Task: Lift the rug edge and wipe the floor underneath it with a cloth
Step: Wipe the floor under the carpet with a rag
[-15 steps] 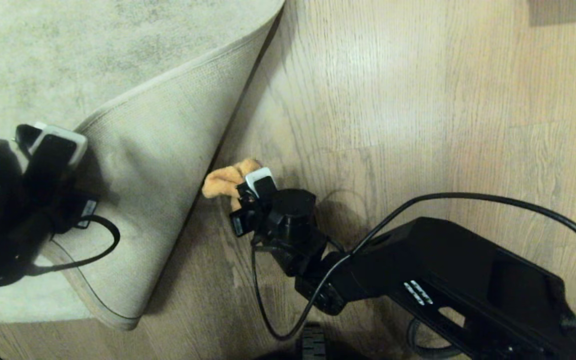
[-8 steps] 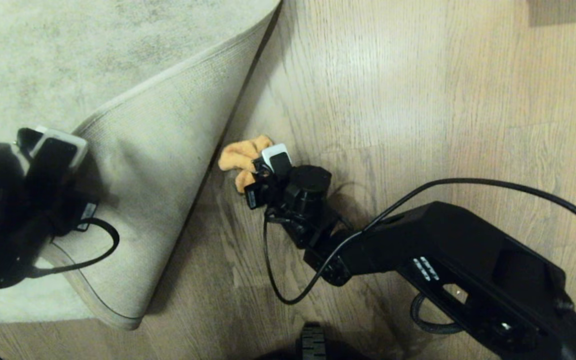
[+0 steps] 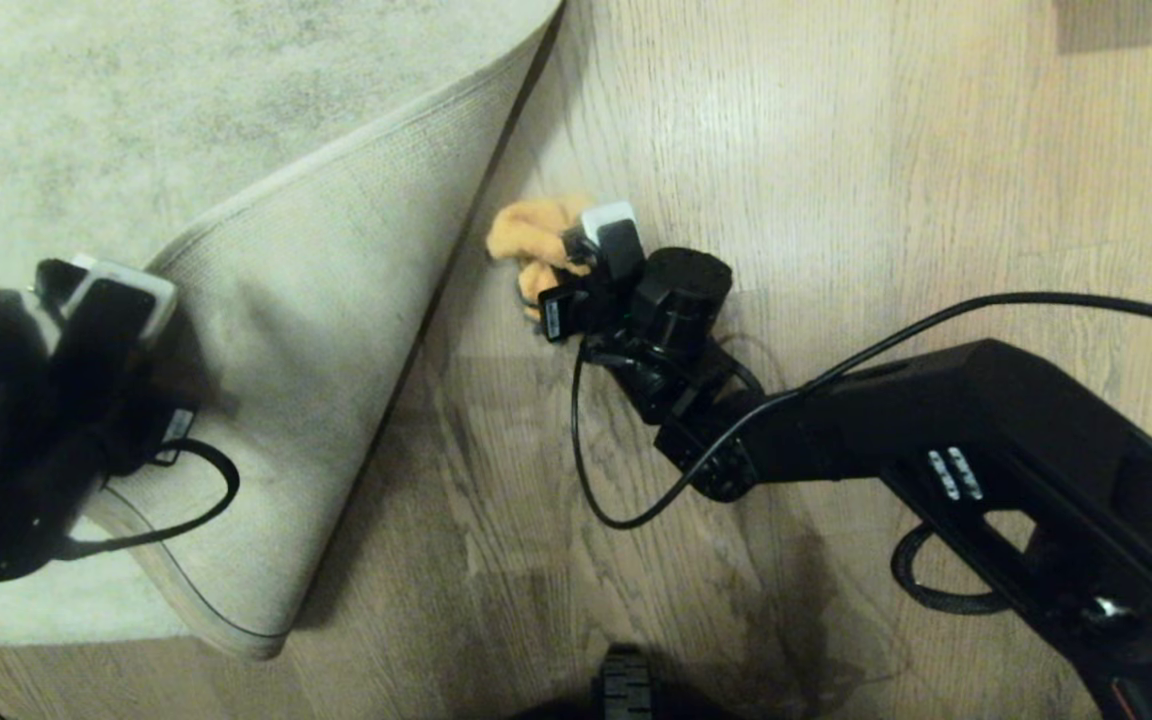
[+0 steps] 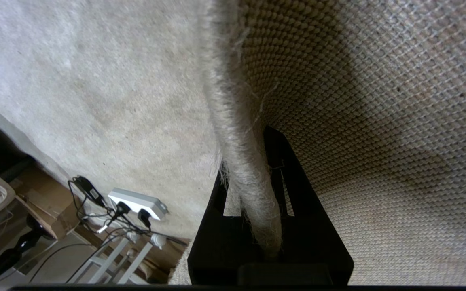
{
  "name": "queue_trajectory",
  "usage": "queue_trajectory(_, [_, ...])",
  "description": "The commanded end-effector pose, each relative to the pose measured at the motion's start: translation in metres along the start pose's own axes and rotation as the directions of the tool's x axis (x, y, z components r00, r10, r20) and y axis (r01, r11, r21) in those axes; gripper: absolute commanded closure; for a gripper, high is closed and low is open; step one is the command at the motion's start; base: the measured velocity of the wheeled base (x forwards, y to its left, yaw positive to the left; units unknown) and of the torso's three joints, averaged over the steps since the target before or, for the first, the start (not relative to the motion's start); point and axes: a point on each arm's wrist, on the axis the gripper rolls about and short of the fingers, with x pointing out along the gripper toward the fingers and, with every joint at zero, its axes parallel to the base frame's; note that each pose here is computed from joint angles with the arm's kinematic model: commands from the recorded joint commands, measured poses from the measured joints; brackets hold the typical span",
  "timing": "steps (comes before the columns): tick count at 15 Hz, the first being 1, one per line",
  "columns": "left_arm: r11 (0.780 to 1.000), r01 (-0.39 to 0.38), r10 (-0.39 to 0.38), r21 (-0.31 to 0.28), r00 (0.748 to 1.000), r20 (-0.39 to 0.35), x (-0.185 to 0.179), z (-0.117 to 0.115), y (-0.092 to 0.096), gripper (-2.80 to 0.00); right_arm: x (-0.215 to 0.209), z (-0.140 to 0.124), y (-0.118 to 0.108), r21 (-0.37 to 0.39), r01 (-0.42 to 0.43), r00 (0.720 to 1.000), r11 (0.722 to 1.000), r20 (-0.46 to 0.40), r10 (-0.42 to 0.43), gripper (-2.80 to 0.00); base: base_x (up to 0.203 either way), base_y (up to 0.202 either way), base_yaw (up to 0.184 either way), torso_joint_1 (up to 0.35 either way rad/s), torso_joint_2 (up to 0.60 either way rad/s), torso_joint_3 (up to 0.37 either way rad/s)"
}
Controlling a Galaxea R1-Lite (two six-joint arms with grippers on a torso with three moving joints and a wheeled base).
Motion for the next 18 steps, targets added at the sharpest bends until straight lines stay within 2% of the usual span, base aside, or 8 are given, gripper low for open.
queue_trajectory(1, [1.000, -0.008, 0.008, -0.004, 1.000, 0.008, 0.001, 0.001, 0.000, 0.00, 0.000, 0.026, -0.013, 0.002, 0.025, 0.999, 1.000, 0.043, -0.025, 0.00, 0.000, 0.000, 0.000, 0.000, 0.00, 0.000])
queue_trajectory(4, [1.000, -0.008, 0.008, -0.004, 1.000, 0.008, 0.001, 0.001, 0.000, 0.00, -0.006, 0.037, -0.014, -0.007, 0.020, 0.999, 1.000, 0.040, -0.020, 0.00, 0.000, 0.000, 0.000, 0.000, 0.00, 0.000])
queue_trajectory(6, [1.000, -0.009, 0.009, -0.006, 1.000, 0.010, 0.000, 0.001, 0.000, 0.00, -0.019, 0.042, -0.003, -0.027, -0.017, 1.000, 1.000, 0.014, 0.017, 0.00, 0.000, 0.000, 0.000, 0.000, 0.00, 0.000])
queue_trajectory(10, [1.000, -0.010, 0.010, -0.006, 1.000, 0.011, 0.000, 0.001, 0.001, 0.00, -0.059, 0.057, 0.052, 0.001, -0.161, 0.987, 0.987, -0.019, 0.161, 0.00, 0.000, 0.000, 0.000, 0.000, 0.00, 0.000])
queue_trajectory(12, [1.000, -0.009, 0.009, -0.006, 1.000, 0.010, 0.000, 0.001, 0.000, 0.00, -0.074, 0.060, 0.080, 0.017, -0.194, 0.980, 0.981, -0.033, 0.195, 0.00, 0.000, 0.000, 0.000, 0.000, 0.00, 0.000])
queue_trajectory(14, [1.000, -0.009, 0.009, -0.007, 1.000, 0.010, 0.000, 0.001, 0.000, 0.00, -0.086, 0.042, 0.099, 0.019, -0.227, 0.972, 0.974, -0.062, 0.228, 0.00, 0.000, 0.000, 0.000, 0.000, 0.00, 0.000])
queue_trajectory(18, [1.000, -0.006, 0.006, -0.003, 1.000, 0.004, 0.002, 0.000, -0.001, 0.00, -0.106, -0.012, 0.121, 0.032, -0.266, 0.957, 0.964, -0.113, 0.267, 0.00, 0.000, 0.000, 0.000, 0.000, 0.00, 0.000])
